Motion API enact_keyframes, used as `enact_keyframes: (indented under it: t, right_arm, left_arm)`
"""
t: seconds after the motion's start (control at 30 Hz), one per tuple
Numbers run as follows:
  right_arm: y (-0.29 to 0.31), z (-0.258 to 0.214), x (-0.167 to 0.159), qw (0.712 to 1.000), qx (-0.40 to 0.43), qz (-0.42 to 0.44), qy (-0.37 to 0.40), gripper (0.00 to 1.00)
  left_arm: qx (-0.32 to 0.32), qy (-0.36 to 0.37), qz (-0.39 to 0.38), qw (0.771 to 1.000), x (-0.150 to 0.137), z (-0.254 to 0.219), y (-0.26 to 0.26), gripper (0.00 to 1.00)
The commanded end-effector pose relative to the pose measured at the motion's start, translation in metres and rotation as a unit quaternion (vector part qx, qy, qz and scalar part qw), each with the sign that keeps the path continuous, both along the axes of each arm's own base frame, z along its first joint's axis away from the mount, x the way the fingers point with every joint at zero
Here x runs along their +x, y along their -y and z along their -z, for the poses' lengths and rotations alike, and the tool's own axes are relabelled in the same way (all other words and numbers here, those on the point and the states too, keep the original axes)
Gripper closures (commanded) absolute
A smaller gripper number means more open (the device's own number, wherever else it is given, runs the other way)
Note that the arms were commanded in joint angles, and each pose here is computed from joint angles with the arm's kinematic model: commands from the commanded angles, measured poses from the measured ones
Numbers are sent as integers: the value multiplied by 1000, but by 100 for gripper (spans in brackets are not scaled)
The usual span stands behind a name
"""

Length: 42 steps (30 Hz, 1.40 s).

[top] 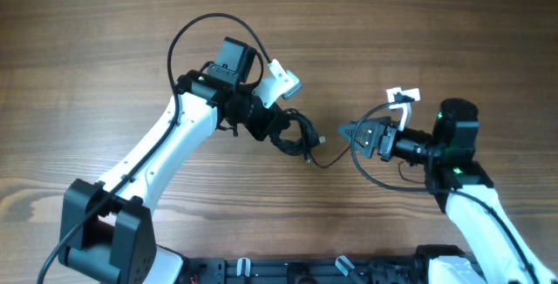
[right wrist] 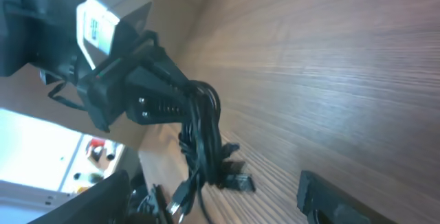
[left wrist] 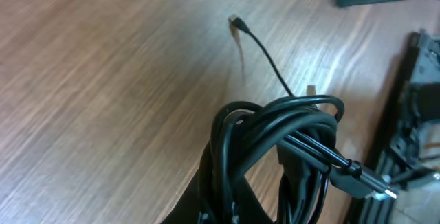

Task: Untangle cables

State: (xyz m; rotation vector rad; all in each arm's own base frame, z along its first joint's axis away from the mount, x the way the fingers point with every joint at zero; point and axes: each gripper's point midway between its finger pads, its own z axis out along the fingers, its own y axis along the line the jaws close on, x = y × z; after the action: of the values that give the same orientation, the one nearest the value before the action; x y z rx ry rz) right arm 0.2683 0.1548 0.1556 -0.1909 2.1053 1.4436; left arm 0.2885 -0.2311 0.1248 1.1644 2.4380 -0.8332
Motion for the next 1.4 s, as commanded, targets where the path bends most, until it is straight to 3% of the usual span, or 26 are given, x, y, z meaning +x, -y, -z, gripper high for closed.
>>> enact_keyframes:
  t: [0.0,0.13,0.3,0.6,0.67,0.83,0.9,1.0,1.17,1.2,1.27,1.3,1.33,1.37]
  right_arm:
    - [-19,-3,-7,998,8,-57,28,22]
    - [-39,0,-16,995,0,-93,45,35]
    - [-43,8,-7,996,-30,-65,48,44]
    - [-46,6,-8,996,-27,-68,49,53]
    - [-50,6,-11,996,-25,-74,45,62]
    - [-53,9,-11,996,-32,-70,43,95]
    - [-49,13,-3,998,-39,-39,19,96]
    - [-42,18,8,999,-37,12,-25,96]
    - [-41,7,20,998,-13,45,-34,96]
    - [-39,6,25,997,-9,60,-39,96]
    - [-32,5,36,992,2,107,-64,96]
    - [-30,5,40,990,5,122,-71,96]
    - [-27,6,43,987,8,137,-79,96]
    - [-24,6,47,984,11,153,-87,96]
  left_arm:
    - [-54,14,53,997,-14,-20,13,96]
    - [-57,11,54,997,-15,-21,14,96]
    - [-69,-1,60,996,-21,-24,19,96]
    - [-79,-7,86,993,-34,-26,32,96]
    - [-81,-5,86,993,-33,-27,33,96]
    - [-74,-1,83,994,-31,-25,31,94]
    - [-69,-10,63,996,-28,-24,30,90]
    - [-54,-23,3,998,-16,-25,24,77]
    - [-58,-17,-79,995,0,-45,13,62]
    - [-66,-13,-89,994,2,-52,12,47]
    - [-88,2,-112,990,7,-71,11,34]
    - [-98,8,-125,987,9,-80,10,21]
    - [-103,9,-140,985,11,-86,9,0]
    - [-104,9,-170,980,15,-91,6,0]
